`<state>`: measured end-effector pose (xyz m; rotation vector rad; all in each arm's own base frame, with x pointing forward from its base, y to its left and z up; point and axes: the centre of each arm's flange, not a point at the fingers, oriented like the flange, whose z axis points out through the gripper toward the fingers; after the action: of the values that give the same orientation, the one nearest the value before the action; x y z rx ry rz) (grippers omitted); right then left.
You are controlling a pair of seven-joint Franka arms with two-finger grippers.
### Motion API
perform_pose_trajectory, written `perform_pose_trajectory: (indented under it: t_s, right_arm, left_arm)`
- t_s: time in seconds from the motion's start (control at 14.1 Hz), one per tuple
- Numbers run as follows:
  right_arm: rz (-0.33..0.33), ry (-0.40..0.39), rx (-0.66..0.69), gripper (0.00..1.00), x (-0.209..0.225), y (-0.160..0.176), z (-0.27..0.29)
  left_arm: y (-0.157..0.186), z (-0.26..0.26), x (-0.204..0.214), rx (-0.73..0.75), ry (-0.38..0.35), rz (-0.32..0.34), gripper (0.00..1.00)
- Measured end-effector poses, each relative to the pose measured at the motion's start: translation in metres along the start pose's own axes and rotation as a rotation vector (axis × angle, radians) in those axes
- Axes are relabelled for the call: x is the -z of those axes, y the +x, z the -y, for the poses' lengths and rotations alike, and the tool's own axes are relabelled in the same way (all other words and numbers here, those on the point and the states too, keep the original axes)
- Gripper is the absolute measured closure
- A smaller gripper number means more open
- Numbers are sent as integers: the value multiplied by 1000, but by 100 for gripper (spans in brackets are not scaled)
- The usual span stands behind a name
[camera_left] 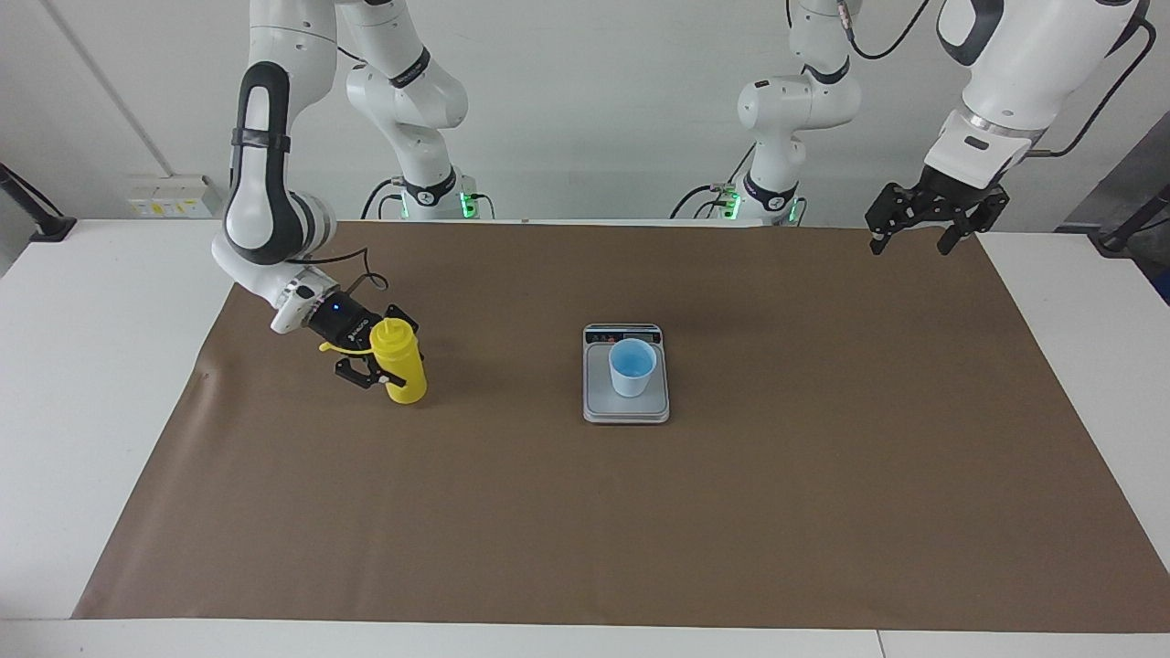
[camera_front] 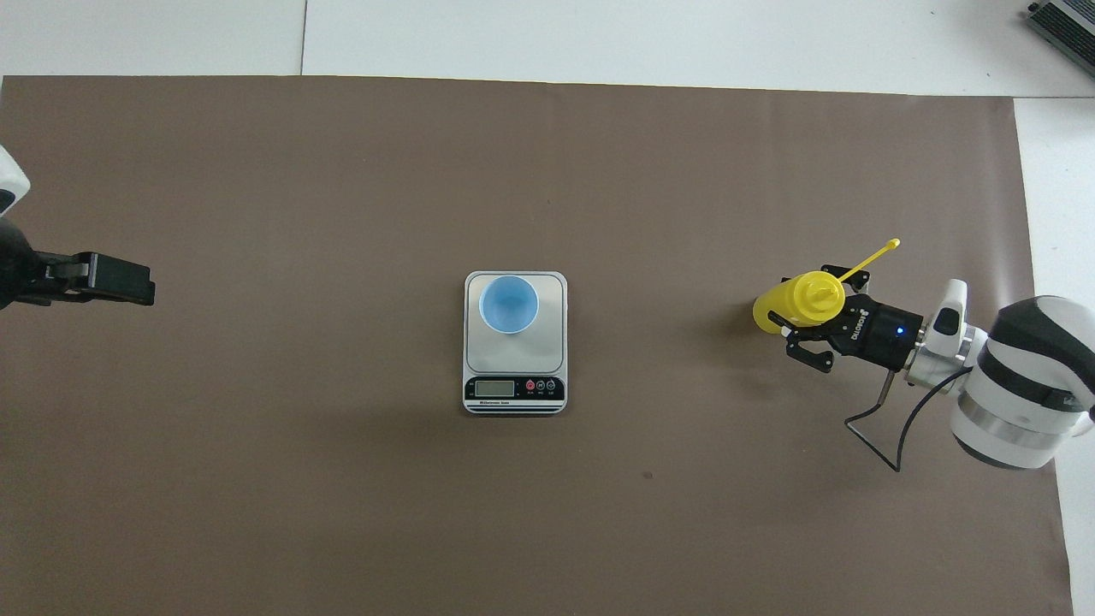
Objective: Pour seasoning into cup on scale with both arms
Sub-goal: 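Lower the yellow bottle onto the table and open the right gripper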
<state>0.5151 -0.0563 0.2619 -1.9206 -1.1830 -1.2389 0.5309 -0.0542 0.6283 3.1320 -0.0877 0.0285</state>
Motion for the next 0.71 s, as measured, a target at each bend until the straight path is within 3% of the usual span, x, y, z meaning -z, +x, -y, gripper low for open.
perform_pose_trajectory:
  t_s: [0.07,0.43,0.71]
  right_arm:
    - [-4,2,0,47,-1,-1,0]
    - [-30,-8,6,0,-1,8,-4]
    - [23,23,70,0,15,13,-7]
  left_arm:
    - [0,0,0,0,0,0,0]
    - [0,0,0,0,0,0,0]
    - [0,0,0,0,0,0,0]
